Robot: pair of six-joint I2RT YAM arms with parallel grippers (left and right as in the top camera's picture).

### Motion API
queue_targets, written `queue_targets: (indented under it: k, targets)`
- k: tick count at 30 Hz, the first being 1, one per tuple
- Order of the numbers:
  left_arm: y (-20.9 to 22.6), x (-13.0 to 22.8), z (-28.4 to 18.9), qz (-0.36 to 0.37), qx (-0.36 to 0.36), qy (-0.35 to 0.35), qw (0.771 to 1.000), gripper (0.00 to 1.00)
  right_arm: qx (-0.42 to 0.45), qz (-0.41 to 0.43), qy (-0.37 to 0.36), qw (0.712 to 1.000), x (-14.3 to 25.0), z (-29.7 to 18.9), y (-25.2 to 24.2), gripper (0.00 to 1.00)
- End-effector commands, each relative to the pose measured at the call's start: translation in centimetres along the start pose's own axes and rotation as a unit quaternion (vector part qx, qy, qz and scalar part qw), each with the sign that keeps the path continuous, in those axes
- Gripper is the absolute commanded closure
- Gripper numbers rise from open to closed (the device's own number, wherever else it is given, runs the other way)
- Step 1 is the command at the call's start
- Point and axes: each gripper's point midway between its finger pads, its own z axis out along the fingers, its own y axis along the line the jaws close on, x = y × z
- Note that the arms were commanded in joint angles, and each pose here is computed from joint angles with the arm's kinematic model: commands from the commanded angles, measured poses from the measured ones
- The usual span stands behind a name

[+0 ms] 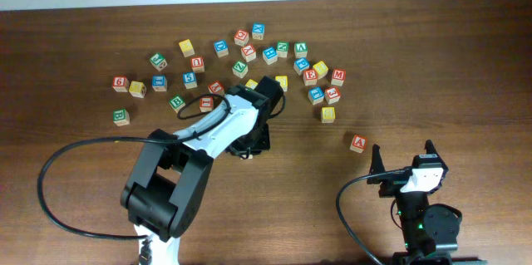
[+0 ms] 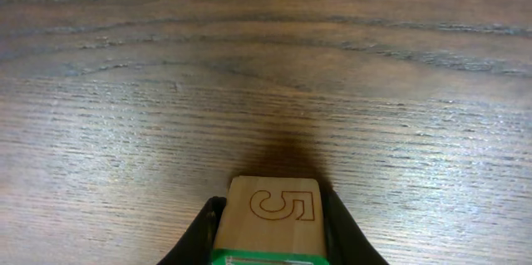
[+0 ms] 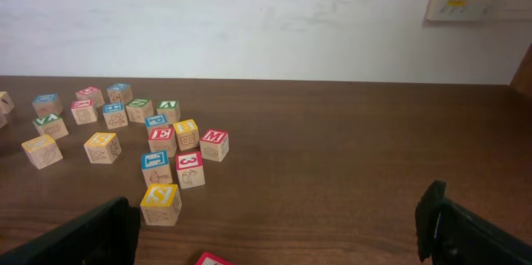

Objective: Spell out RSS

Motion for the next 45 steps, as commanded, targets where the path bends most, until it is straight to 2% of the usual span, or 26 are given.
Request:
queue_targets:
  k: [1,10,12,14,16,19,20,22,23,24,26,28,31,33,36,38,42,45]
  targets:
    - [0.6,0.3,0.4,0.022,-0.008,0.005,1.000,0.82,0.005,0.004,0.003,1.000,0.3,0.0,-0.2,0.02]
    - [0.1,-0.1,0.4,0.032,0.004,-0.003,0.999,0.80,0.005,0.004,0.003,1.000,0.3,0.0,-0.2,0.02]
    - [0.1,-0.1,0.4,0.032,0.004,-0.002,0.999,0.76,0.005,0.004,0.003,1.000,0.3,0.0,-0.2,0.02]
    - [0.1,-0.1,0.4,0.032,0.004,-0.002,0.999,0.68,0.005,0.004,0.003,1.000,0.3,0.0,-0.2,0.02]
    - [0.1,-0.1,0.4,0.032,0.004,-0.002,0.999,0.67,0.005,0.004,0.003,1.000,0.3,0.0,-0.2,0.02]
    - [0.1,-0.1,0.4,0.032,0.004,-0.002,0.999,0.57,0.005,0.004,0.003,1.000,0.3,0.0,-0.2,0.02]
    - [0.1,-0.1,0.4,0.032,0.004,-0.002,0.999,0.57,0.005,0.004,0.003,1.000,0.3,0.0,-0.2,0.02]
    - [0.1,-0.2,0.4,0.032,0.005,-0.003,0.999,0.46,0.005,0.004,0.003,1.000,0.3,0.0,-0.2,0.02]
    - [0.1,-0.5,0.2,0.029,0.007,-0.006,1.000,0.26,0.005,0.004,0.003,1.000,0.3,0.0,-0.2,0.02]
    - [0.2,-1.2,-0.8,0.023,0.010,-0.010,1.000,0.18,0.005,0.004,0.003,1.000,0.3,0.0,-0.2,0.02]
    - [-0.1,-2.6,-2.8,0.012,0.031,-0.014,0.999,0.07,0.005,0.004,0.003,1.000,0.3,0.0,-0.2,0.02]
    - [-0.2,-5.1,-7.2,-0.010,0.067,-0.027,0.997,0.00,0.005,0.004,0.003,1.000,0.3,0.0,-0.2,0.02]
    - [4.7,-8.1,-14.3,-0.071,0.076,-0.048,0.993,0.01,0.005,0.004,0.003,1.000,0.3,0.0,-0.2,0.02]
    - [11.7,-9.0,-16.6,-0.152,0.068,-0.040,0.985,0.01,0.005,0.004,0.003,1.000,0.3,0.0,-0.2,0.02]
    - [19.2,-8.4,-15.4,-0.241,0.053,-0.004,0.969,0.01,0.005,0.004,0.003,1.000,0.3,0.0,-0.2,0.02]
    - [24.8,-7.5,-14.5,-0.312,0.048,0.014,0.949,0.01,0.005,0.004,0.003,1.000,0.3,0.0,-0.2,0.02]
    - [29.1,-5.7,-13.3,-0.368,0.043,0.043,0.928,0.01,0.005,0.004,0.003,1.000,0.3,0.0,-0.2,0.02]
    - [30.8,-5.2,-13.2,-0.375,0.009,0.039,0.926,0.01,0.005,0.004,0.003,1.000,0.3,0.0,-0.2,0.02]
